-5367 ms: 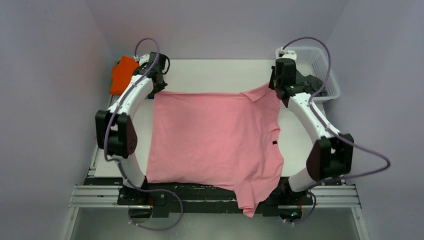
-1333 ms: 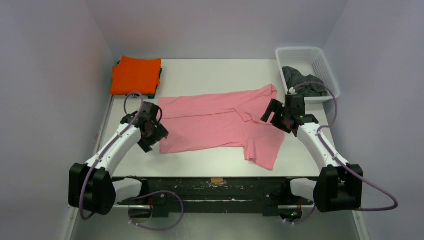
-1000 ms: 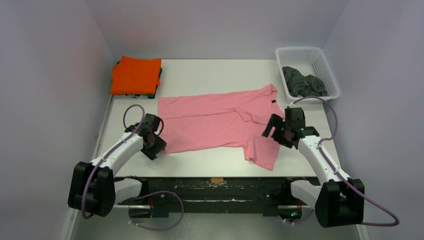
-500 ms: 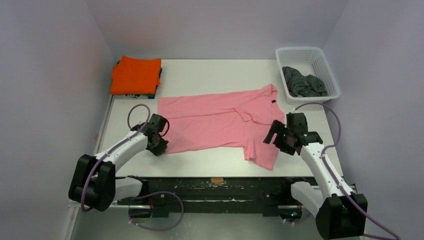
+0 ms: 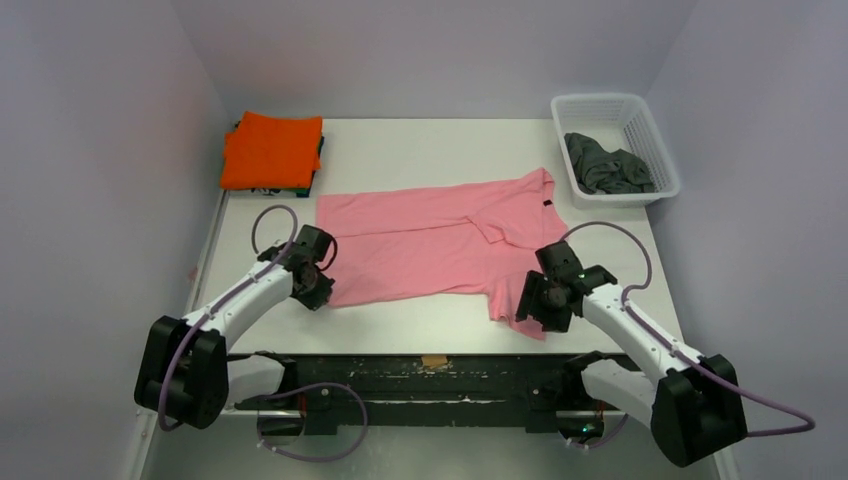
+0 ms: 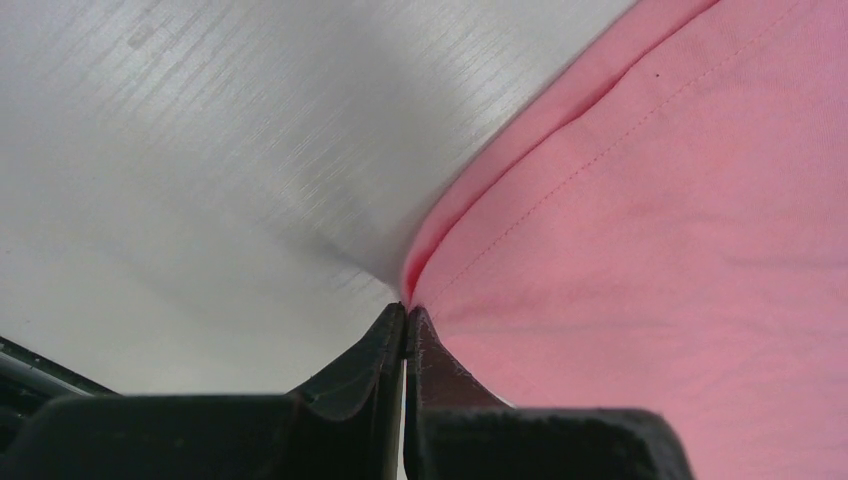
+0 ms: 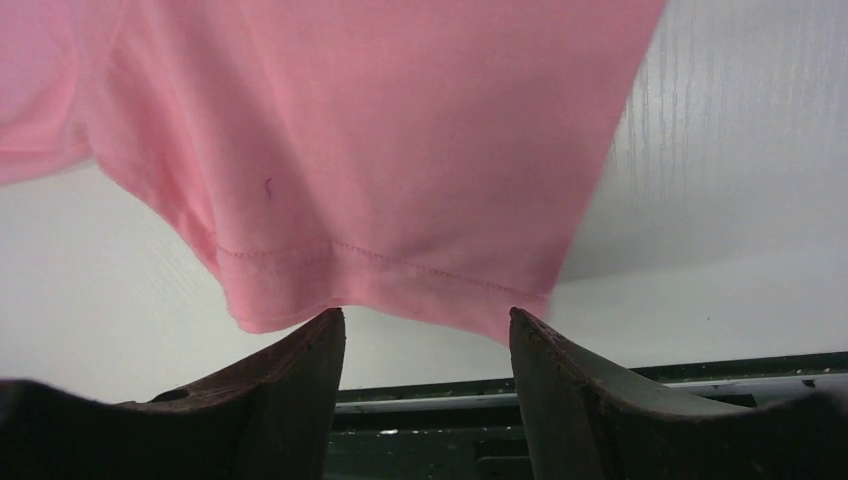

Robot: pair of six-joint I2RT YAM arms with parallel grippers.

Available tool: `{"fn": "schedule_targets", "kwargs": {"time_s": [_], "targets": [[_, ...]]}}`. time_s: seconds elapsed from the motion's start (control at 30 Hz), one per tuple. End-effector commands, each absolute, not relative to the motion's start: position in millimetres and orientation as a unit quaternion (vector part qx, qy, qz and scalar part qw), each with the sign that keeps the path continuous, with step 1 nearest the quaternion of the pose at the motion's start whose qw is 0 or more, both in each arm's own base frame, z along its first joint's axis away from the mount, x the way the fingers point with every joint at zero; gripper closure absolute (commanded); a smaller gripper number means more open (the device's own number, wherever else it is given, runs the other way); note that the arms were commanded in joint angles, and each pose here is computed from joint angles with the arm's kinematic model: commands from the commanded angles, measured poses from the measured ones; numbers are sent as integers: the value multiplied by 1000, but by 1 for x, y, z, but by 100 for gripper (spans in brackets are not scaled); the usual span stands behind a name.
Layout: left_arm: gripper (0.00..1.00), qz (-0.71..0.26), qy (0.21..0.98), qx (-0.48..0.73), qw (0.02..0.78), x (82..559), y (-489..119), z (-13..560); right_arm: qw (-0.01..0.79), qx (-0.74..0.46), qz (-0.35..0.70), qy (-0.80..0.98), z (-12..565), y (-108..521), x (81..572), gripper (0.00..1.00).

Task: Fold and stack the t-shirts
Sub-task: Grab the side of the flattened tshirt closest away from the robot with both arms, then fold the other side of the tshirt into a rectangle

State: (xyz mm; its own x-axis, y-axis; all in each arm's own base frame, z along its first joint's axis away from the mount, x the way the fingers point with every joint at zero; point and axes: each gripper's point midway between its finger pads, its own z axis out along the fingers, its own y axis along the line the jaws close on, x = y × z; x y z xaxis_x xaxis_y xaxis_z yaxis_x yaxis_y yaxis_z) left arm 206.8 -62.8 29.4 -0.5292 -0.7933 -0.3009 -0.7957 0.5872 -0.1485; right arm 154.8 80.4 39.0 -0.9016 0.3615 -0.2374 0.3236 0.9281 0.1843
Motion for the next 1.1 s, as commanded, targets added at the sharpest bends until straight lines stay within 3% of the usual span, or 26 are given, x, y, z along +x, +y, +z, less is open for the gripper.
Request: {"fn": "schedule_targets", "kwargs": {"time_s": [0.0,0.23,0.4,0.47,1.07], "targets": [[100,5,870,-454,193,215,-59,47,112,188,47,975,21,79,149,42],[100,4,871,-453,191,216,-61,50,100,185,15,978,2,73,152,50],[100,-1,870,-453,194,220,-62,56,130,189,-9,973,7,65,168,91],[100,-2,870,-453,196,223,-63,60,141,188,-5,972,12,67,175,100],[100,-23,865,-461,198,263,-57,91,264,156,69,949,127,95,288,100]]}}
